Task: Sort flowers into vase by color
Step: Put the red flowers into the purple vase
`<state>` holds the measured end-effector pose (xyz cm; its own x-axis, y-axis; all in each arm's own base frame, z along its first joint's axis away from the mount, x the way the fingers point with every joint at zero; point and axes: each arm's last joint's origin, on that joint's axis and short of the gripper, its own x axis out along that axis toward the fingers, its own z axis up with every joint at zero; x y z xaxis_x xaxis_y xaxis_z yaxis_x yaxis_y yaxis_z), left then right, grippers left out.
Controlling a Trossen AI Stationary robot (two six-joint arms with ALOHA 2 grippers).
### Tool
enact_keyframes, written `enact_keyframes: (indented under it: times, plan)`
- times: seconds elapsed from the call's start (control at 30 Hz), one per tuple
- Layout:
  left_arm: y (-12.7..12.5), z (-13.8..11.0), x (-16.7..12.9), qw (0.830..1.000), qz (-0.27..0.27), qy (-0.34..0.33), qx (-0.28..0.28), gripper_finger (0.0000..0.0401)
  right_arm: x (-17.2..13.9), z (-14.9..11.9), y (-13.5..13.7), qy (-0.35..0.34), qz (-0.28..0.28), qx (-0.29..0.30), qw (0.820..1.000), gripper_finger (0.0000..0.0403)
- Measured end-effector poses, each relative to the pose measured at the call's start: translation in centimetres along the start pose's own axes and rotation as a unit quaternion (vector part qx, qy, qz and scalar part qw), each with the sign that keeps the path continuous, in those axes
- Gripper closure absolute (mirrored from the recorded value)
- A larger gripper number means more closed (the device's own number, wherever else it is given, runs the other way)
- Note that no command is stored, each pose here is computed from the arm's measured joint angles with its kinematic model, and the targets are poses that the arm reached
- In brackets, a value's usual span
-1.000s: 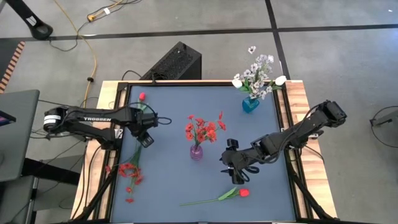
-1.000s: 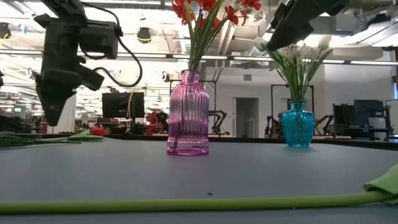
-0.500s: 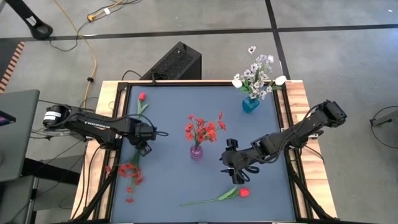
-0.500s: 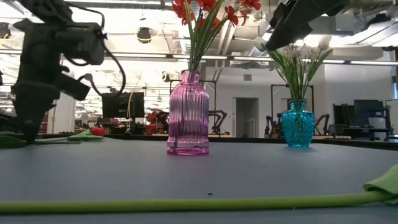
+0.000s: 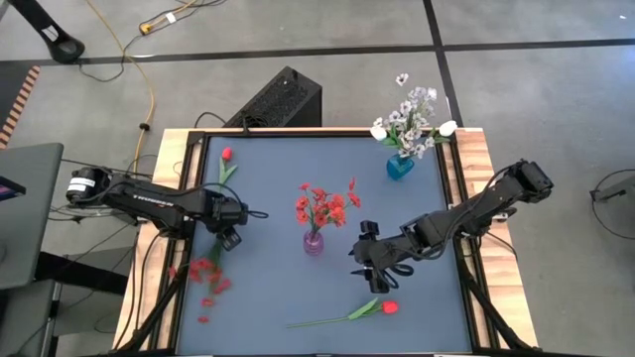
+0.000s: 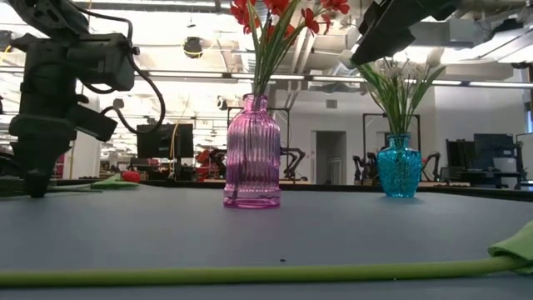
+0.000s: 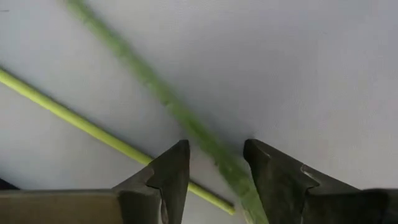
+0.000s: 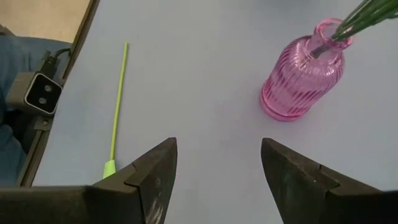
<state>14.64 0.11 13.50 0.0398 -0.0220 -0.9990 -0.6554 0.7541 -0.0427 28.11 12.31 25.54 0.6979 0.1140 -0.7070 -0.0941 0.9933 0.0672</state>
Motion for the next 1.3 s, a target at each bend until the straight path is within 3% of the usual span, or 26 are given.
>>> enact_keyframes:
  times: [0.17,0.4,0.67,0.8,0.9,1.13,1.3]
  plan:
    - [-0.3,0.0,0.0,1.0,-0.007,-0.005,0.015,0.0289,0.0,0.1,0.0,-0.008,0.002,0.002,1.0,0.0143]
    - [-1.1,0.4,-0.6,0.997,-0.012,-0.03,0.063,0.039,0.0,0.2,0.0,-0.009,0.002,0.003,1.0,0.0143]
    - [-4.0,3.5,-3.9,0.974,-0.092,-0.166,0.123,0.0397,0.1,0.4,-0.6,-0.013,-0.004,0.004,1.0,0.0143]
    - [-4.4,5.1,-6.3,0.963,-0.083,-0.222,0.127,0.0399,0.1,0.6,-0.5,-0.021,-0.002,-0.026,0.999,0.0143]
    - [-4.5,6.4,-8.4,0.954,-0.106,-0.257,0.114,0.0399,0.1,0.8,-0.4,-0.034,-0.001,-0.074,0.997,0.0143]
    - [-4.9,6.7,-10.1,0.941,-0.218,-0.204,0.16,0.0399,-0.1,1.1,0.4,-0.057,0.003,-0.194,0.979,0.0143]
    - [-4.8,4.9,-9.3,0.953,-0.204,-0.116,0.193,0.0399,-0.2,0.9,1.2,-0.064,0.012,-0.234,0.97,0.0143]
